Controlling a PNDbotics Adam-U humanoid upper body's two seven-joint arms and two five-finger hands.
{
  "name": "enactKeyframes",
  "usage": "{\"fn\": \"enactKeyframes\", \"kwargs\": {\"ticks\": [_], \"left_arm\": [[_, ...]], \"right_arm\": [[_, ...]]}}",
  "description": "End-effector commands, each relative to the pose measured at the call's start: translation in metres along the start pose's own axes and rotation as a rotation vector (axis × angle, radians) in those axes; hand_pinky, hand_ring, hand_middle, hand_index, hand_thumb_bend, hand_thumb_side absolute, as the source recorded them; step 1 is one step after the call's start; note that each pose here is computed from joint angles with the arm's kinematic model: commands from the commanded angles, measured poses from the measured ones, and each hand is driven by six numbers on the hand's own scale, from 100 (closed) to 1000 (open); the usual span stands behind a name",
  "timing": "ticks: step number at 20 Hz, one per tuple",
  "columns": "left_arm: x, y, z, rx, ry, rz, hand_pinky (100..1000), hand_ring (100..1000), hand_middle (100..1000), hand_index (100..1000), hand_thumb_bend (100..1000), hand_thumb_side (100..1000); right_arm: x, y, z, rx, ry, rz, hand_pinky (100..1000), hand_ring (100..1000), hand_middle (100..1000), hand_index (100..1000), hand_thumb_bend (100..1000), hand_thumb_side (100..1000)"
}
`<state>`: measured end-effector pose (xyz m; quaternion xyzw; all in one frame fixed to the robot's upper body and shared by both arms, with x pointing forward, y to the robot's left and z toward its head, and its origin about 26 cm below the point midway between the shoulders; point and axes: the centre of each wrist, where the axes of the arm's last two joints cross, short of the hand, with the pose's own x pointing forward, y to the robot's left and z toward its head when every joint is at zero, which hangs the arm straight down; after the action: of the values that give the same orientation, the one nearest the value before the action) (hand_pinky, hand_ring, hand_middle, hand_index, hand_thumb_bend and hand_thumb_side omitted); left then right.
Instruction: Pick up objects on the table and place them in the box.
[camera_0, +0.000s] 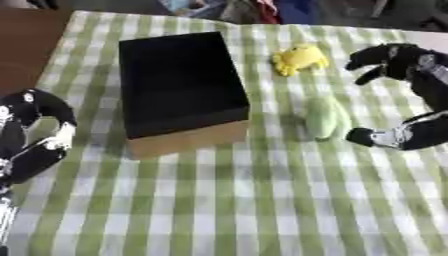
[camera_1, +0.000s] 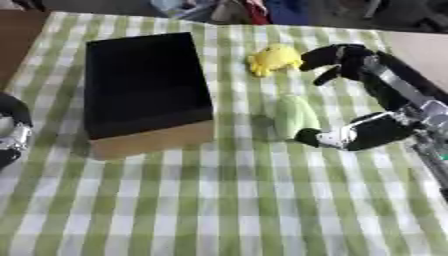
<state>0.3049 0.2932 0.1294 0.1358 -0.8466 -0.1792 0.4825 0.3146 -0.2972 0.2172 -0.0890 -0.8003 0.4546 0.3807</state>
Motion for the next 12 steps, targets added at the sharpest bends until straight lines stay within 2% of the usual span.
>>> {"fn": "enactKeyframes", "kwargs": {"ticks": [1, 11, 12], "left_arm": [[0.005, 0.006, -0.002, 0.000, -0.022, -0.026, 677, 514, 528, 552, 121, 100], [0.005, 0.005, -0.001, -0.004, -0.020, -0.025, 677, 512, 528, 551, 120, 100], [0.005, 0.005, -0.001, -0.004, -0.019, -0.025, 677, 512, 528, 551, 120, 100]], "right_arm": [[0.001, -0.016, 0.000, 0.043, 0.020, 0.077, 701, 832, 730, 845, 640, 167], [-0.015, -0.022, -0.009, 0.152, 0.084, 0.120, 710, 835, 738, 844, 614, 108], [-0.017, -0.022, -0.009, 0.159, 0.091, 0.122, 710, 835, 738, 844, 629, 127]]}}
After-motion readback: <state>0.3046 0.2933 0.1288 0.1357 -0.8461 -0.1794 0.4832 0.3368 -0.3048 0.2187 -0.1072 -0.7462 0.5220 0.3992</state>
